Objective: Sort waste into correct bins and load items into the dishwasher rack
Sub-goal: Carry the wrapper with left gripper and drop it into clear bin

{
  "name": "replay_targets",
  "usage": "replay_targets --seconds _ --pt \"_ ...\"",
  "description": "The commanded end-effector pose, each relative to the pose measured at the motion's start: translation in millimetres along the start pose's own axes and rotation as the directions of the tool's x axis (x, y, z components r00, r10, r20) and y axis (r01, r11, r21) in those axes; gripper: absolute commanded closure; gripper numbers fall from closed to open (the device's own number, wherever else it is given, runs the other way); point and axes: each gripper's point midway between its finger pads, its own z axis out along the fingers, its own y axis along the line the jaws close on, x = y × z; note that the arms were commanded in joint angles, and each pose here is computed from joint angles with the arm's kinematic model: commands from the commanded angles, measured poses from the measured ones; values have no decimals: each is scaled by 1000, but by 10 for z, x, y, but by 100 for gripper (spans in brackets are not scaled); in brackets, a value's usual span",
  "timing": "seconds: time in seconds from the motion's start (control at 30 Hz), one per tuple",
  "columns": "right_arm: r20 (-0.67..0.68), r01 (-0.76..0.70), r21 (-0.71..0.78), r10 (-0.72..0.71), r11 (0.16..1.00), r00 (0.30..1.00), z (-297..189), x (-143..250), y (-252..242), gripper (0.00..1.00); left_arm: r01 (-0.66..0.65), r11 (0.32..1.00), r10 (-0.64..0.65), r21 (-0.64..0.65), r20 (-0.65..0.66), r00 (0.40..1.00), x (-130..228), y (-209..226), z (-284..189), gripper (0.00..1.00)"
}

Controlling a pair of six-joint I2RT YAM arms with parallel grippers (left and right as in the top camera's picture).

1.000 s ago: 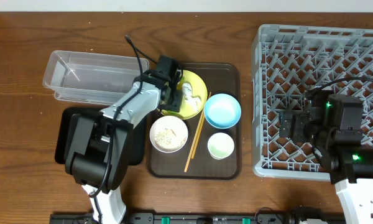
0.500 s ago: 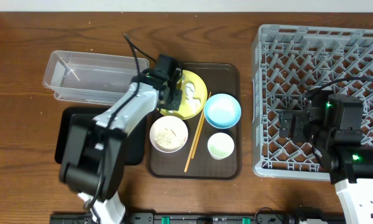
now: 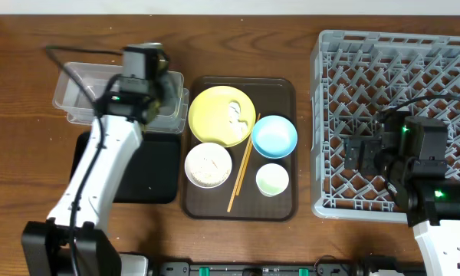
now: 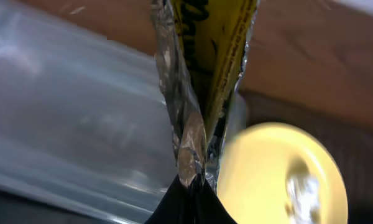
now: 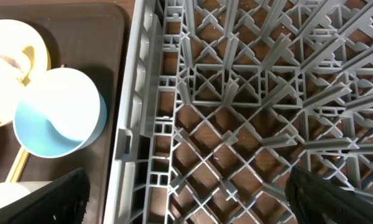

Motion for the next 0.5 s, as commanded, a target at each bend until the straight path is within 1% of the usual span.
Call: replay_targets --seconds 0.0,0.07,0.1,0.13,0.17,0.2,0.23,0.27,0.33,0.47 --pt "20 6 -12 -6 1000 1000 -55 -71 43 1 320 945 -319 -72 22 948 -75 281 113 92" --pt "19 6 -12 -6 1000 1000 -55 -70 44 1 408 908 -408 -92 24 913 -64 372 179 90" --pt "19 6 -12 -6 1000 1000 -55 -69 43 1 431 897 -431 -99 25 902 -63 404 219 85" --pt "19 6 -12 -6 1000 1000 -55 -70 43 1 439 893 -439 -101 25 898 -64 417 243 83" --pt "19 6 -12 -6 1000 1000 -55 -70 44 1 441 891 -441 -103 25 897 -64 428 260 72" --pt "19 6 -12 -6 1000 1000 -55 -70 43 1 441 892 -441 -105 23 897 -59 429 271 66" --pt "19 6 -12 -6 1000 1000 -55 -70 43 1 440 892 -440 -103 25 897 -62 426 271 57" --pt "19 6 -12 -6 1000 1000 -55 -69 43 1 441 893 -440 -97 25 898 -72 415 269 51" --pt "18 7 -12 -7 1000 1000 -55 -68 43 1 443 895 -443 -59 13 896 -95 344 247 45" --pt "18 6 -12 -6 1000 1000 -55 -68 43 1 443 896 -442 39 -27 896 -135 150 179 45"
